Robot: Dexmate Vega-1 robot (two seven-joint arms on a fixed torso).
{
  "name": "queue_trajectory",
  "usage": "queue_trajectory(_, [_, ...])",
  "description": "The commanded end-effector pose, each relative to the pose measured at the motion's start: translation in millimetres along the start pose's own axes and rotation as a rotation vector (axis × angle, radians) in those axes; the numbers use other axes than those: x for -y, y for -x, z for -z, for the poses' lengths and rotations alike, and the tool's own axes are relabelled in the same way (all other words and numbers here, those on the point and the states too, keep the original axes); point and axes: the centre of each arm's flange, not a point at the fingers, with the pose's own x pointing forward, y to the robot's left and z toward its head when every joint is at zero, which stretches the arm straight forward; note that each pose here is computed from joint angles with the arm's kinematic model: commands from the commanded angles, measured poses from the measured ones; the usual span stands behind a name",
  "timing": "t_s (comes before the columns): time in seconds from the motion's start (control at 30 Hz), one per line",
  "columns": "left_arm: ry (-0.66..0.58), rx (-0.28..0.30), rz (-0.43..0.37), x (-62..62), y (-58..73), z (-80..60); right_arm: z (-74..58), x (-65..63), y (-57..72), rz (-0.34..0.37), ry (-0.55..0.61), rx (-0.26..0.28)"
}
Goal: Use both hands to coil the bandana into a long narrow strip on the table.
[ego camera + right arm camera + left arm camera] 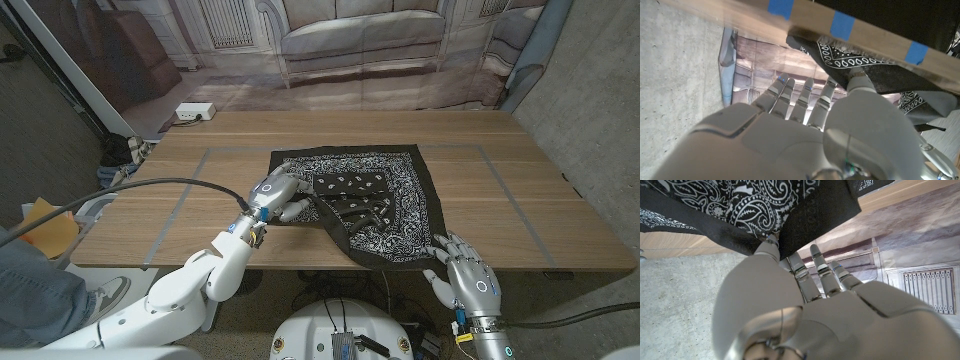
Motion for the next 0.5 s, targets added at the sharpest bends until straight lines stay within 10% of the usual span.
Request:
queue_trajectory(0.03, [0.020, -0.023, 0.004, 4.3, 1.2, 2.1, 2.8, 15.9, -18.1, 0.027, -0.008, 0.008])
queue_trajectory(0.5, [0.011, -0.038, 0.005, -0.7, -0.5, 6.2, 2.3, 21.3, -33.0, -0.040, -0.003, -0.011])
